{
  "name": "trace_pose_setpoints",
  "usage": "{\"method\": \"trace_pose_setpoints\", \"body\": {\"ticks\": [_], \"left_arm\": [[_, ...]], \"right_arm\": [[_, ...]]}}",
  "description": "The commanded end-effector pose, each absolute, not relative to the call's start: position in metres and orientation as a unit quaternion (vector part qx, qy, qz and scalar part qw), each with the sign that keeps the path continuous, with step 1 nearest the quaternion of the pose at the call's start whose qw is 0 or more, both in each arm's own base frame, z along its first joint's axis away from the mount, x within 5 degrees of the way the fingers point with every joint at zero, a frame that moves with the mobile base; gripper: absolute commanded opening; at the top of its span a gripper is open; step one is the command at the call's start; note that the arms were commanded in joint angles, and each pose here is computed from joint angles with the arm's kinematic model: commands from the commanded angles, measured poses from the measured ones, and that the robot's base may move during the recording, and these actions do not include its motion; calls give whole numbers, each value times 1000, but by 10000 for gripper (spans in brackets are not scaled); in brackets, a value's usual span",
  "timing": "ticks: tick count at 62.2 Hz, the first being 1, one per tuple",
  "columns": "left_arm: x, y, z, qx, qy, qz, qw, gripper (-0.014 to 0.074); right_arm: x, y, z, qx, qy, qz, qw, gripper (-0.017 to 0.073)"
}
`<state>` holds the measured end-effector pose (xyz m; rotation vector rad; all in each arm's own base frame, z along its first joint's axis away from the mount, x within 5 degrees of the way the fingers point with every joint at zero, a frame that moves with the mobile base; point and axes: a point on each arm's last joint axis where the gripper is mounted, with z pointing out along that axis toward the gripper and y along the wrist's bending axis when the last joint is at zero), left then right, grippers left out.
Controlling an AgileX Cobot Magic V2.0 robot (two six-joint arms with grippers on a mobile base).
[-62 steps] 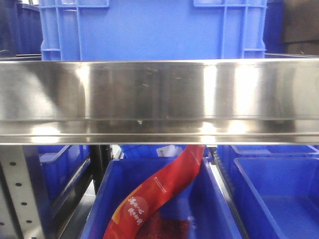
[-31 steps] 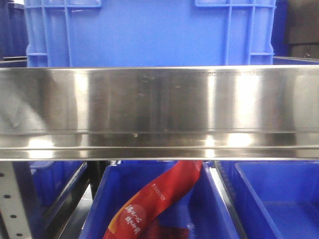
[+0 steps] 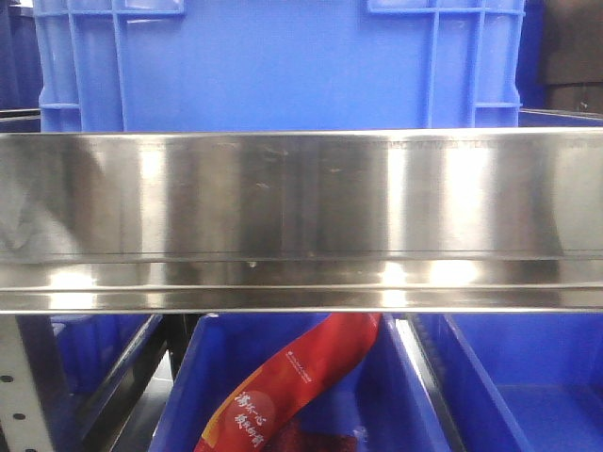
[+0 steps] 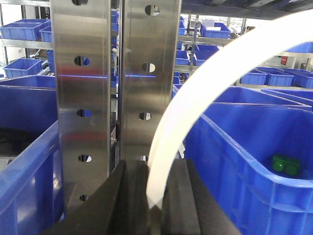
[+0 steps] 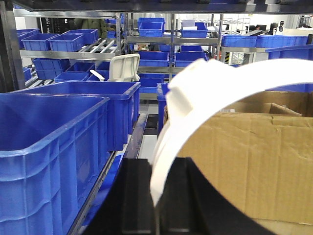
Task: Grab PVC pipe and place in blue bin
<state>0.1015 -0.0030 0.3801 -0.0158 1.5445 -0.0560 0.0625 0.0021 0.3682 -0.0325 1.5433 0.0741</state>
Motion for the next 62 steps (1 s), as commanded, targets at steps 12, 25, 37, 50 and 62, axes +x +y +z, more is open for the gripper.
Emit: {"method": "trace_pose_setpoints", "body": {"ticks": [12,25,37,50,62], "left_arm": [[100,-3,386,-7,682,-29,730,-111],[100,-3,386,-7,682,-29,730,-111],[100,-3,386,-7,682,-29,731,-111],[100,-3,386,-7,681,-29,732,-111],[100,-3,386,-5,681,-27,732,-111]], "right_arm": [[62,2,370,-16,690,27,724,-168],[62,2,370,-16,690,27,724,-168],[62,2,372,-18,683,28,730,-168],[61,3,378,-22,658,34,752,-168],[61,4,380,-23,650,35,759,-168]]}}
